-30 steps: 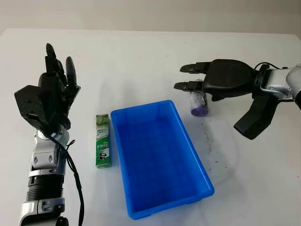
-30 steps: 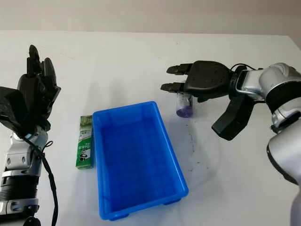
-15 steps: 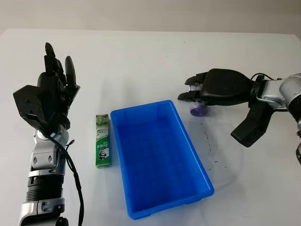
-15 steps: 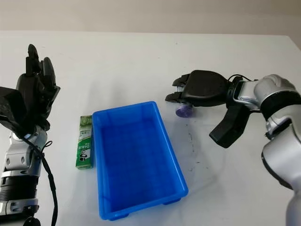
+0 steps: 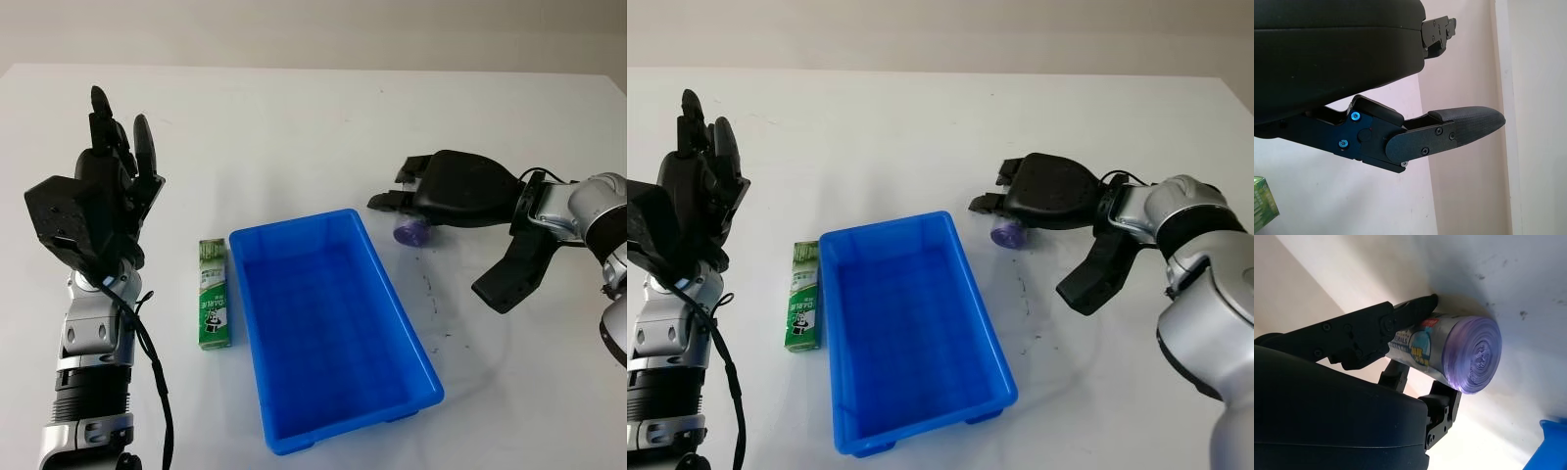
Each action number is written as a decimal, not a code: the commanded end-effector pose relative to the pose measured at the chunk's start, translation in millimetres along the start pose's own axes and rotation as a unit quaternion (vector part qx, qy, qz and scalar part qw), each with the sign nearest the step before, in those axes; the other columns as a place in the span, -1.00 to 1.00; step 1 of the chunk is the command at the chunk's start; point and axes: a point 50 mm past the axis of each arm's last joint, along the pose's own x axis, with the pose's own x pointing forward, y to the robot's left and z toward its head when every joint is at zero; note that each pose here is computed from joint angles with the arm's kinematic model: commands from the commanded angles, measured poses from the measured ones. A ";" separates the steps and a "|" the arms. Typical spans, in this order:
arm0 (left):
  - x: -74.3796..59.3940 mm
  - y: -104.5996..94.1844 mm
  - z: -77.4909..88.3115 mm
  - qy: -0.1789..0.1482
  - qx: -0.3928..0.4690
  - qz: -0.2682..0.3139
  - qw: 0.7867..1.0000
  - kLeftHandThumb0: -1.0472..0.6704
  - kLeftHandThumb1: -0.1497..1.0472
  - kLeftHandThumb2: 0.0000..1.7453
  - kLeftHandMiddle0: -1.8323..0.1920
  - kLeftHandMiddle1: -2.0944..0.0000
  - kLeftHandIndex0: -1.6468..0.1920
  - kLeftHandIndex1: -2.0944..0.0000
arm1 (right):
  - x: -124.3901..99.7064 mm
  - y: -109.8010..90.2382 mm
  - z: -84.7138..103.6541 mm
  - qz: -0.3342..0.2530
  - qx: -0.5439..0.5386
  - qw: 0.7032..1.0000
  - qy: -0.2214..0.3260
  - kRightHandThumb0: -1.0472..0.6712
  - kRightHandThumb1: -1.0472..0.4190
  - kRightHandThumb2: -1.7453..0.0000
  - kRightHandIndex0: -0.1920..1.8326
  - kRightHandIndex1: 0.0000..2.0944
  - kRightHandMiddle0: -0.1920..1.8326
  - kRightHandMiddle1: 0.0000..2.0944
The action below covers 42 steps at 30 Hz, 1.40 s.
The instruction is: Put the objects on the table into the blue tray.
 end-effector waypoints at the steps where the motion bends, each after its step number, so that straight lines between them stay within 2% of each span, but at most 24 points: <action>1: -1.7 3.6 0.8 -0.003 0.005 0.003 1.000 -0.71 1.00 -0.26 1.00 0.95 1.00 1.00 | 1.3 14.1 18.3 0.014 0.016 1.000 -0.021 -0.29 -0.97 0.93 -0.24 0.97 -0.54 0.84; 3: -1.5 2.9 0.8 -0.002 0.006 0.003 1.000 -0.71 1.00 -0.26 0.99 0.95 1.00 1.00 | 2.7 13.2 16.6 0.011 0.019 1.000 -0.009 -0.35 -0.99 0.91 0.02 0.99 -0.42 0.96; 4: -1.3 2.5 0.9 -0.003 0.008 0.002 1.000 -0.72 1.00 -0.27 0.99 0.95 1.00 1.00 | 3.4 12.4 15.3 0.011 0.023 1.000 -0.001 -0.39 -0.99 0.85 0.15 1.00 -0.29 0.98; 7: -1.1 1.8 0.9 -0.003 0.007 0.001 1.000 -0.71 1.00 -0.27 0.99 0.95 1.00 1.00 | 5.3 6.5 9.9 -0.015 0.045 0.998 0.030 -0.42 -1.00 0.78 0.29 1.00 -0.08 1.00; 13: -0.8 1.1 0.8 -0.001 0.006 0.000 1.000 -0.71 1.00 -0.27 1.00 0.97 1.00 1.00 | 9.3 -6.9 -1.7 -0.061 0.095 0.990 0.085 -0.37 -1.00 0.74 0.30 1.00 0.02 1.00; 18: -0.5 1.2 0.8 -0.003 0.004 0.002 1.000 -0.70 1.00 -0.28 0.99 0.96 1.00 1.00 | 11.4 -20.5 -14.3 -0.098 0.123 0.980 0.124 -0.34 -1.00 0.79 0.18 1.00 -0.01 1.00; 26: 0.2 2.1 1.5 -0.003 0.007 0.002 1.000 -0.70 1.00 -0.27 0.99 0.95 1.00 1.00 | 14.2 -59.3 -40.2 -0.211 0.179 0.944 0.182 -0.26 -0.97 0.92 0.15 1.00 -0.01 1.00; 32: 1.6 0.9 2.2 -0.002 0.003 0.002 1.000 -0.70 1.00 -0.27 0.99 0.95 1.00 1.00 | 14.2 -108.3 -55.0 -0.342 0.238 0.893 0.172 -0.26 -1.00 0.80 0.27 1.00 0.05 1.00; 35: 1.6 0.7 2.1 -0.003 0.005 0.001 1.000 -0.70 1.00 -0.27 0.99 0.95 1.00 1.00 | 12.5 -129.7 -54.9 -0.383 0.262 0.875 0.141 -0.26 -1.00 0.77 0.24 1.00 -0.07 0.96; 38: 1.3 0.7 2.1 -0.002 0.004 0.000 1.000 -0.70 1.00 -0.27 0.99 0.95 1.00 1.00 | 11.9 -145.1 -49.3 -0.411 0.287 0.858 0.108 -0.25 -1.00 0.76 0.28 1.00 -0.06 0.99; 42: 0.9 1.6 2.1 -0.003 0.001 0.002 1.000 -0.70 1.00 -0.28 1.00 0.95 1.00 1.00 | 12.7 -157.6 -37.3 -0.416 0.332 0.845 0.056 -0.23 -1.00 0.75 0.44 1.00 0.20 1.00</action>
